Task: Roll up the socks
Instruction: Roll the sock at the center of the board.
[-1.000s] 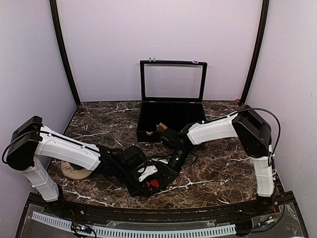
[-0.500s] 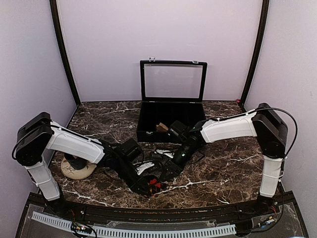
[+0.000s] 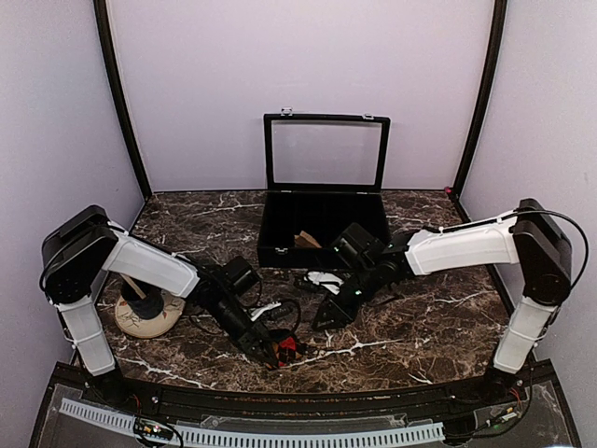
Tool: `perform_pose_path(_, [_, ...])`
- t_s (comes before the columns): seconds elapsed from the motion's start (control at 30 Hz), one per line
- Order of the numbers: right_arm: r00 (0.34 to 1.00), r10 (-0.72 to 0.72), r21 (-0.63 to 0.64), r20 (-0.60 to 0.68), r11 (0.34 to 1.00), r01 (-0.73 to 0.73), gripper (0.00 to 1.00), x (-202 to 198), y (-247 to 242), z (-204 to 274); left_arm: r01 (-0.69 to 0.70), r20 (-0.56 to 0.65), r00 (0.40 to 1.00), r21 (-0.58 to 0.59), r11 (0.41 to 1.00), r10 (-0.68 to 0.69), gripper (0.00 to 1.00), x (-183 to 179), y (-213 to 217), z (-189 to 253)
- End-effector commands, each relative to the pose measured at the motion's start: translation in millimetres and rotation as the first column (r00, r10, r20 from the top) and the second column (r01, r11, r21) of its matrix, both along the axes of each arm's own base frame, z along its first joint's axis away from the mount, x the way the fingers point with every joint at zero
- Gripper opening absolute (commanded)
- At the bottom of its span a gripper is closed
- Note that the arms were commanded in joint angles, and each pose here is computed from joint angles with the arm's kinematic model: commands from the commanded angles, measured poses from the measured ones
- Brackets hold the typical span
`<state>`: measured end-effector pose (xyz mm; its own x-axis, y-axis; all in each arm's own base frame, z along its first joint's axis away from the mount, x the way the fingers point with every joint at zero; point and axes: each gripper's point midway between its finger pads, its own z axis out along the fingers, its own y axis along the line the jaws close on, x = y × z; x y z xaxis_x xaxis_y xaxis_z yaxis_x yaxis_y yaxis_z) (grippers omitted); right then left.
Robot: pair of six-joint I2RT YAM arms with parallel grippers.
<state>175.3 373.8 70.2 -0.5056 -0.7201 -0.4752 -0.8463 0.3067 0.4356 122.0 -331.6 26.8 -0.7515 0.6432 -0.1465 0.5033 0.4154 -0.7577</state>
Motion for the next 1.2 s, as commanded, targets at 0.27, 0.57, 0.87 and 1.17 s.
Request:
perform_pose_path(0.27, [0.866, 0.141, -0.071, 0.48, 0.99, -0.122, 0.36, -27, 13, 17, 0.037, -0.16, 0.987, 0.105, 0.994, -0.02, 0.0, -13, 26, -22])
perform_pose_path(0.57, [0.738, 0.271, -0.185, 0.618, 0.962, -0.198, 0.43, -47, 32, 5, 0.066, -0.196, 0.979, 0.097, 0.993, -0.046, 0.0, -11, 27, -20])
perform_pose_path(0.87, [0.651, 0.356, -0.252, 0.67, 0.935, -0.251, 0.48, -47, 59, -5, 0.088, -0.205, 0.976, 0.094, 0.992, -0.067, 0.0, -7, 31, -18])
perform_pose_path(1.17, [0.606, 0.417, -0.281, 0.677, 0.908, -0.31, 0.49, -49, 80, -7, 0.106, -0.218, 0.972, 0.092, 0.99, -0.084, 0.0, -5, 36, -17])
